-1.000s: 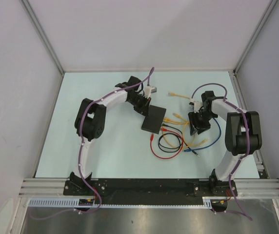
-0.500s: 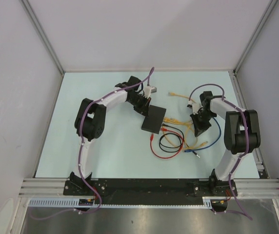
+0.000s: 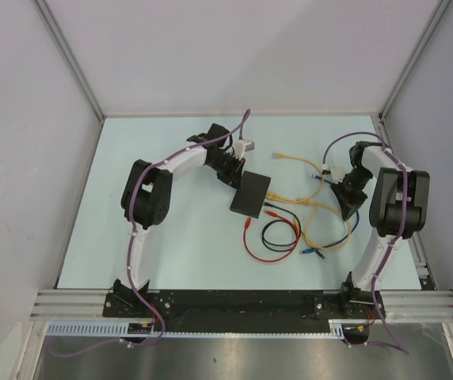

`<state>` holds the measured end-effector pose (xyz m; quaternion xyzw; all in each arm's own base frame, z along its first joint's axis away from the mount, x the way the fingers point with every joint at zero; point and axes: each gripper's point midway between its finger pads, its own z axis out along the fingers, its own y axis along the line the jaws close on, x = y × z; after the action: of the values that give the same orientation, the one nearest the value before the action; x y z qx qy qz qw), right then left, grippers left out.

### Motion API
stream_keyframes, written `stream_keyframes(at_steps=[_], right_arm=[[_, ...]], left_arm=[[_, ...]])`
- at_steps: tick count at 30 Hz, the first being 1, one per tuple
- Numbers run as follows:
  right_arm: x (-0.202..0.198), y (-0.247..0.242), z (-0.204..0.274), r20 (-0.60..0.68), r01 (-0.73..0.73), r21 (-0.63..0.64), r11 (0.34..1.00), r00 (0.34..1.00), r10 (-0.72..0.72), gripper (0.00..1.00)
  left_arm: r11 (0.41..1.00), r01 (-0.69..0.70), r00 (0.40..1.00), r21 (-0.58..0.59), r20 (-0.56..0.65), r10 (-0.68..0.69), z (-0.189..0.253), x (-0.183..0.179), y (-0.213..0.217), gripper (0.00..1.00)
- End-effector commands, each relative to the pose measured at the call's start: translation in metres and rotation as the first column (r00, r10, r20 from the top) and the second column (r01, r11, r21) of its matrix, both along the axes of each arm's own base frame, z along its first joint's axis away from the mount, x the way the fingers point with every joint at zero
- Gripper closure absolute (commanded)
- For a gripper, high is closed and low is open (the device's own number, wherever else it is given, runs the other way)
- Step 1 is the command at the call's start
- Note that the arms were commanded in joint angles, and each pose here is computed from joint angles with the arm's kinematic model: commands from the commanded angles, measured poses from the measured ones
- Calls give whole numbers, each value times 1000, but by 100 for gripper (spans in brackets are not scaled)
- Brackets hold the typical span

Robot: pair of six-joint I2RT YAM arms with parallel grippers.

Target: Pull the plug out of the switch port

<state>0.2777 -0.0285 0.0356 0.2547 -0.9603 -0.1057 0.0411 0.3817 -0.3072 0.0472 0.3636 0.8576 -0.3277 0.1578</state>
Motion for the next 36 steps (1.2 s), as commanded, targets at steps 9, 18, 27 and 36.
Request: stream_keyframes(at_steps=[9, 18, 27, 36], right_arm=[[76, -44, 26, 164, -106, -182, 978, 977, 137, 100], [124, -80, 30, 242, -145, -378, 914, 938, 249, 89], [161, -81, 62, 373, -64, -397, 916, 900, 224, 50], [165, 53, 120, 509, -168, 52, 984, 852, 119, 55]], left_arm=[[1000, 0, 1000, -6, 29, 0, 14, 0, 4, 96], [1000, 1, 999, -6, 32, 0, 15, 0, 4, 96], [1000, 5, 999, 3, 49, -6, 19, -2, 8, 95], [1000, 7, 996, 6, 84, -8, 30, 2, 9, 93]])
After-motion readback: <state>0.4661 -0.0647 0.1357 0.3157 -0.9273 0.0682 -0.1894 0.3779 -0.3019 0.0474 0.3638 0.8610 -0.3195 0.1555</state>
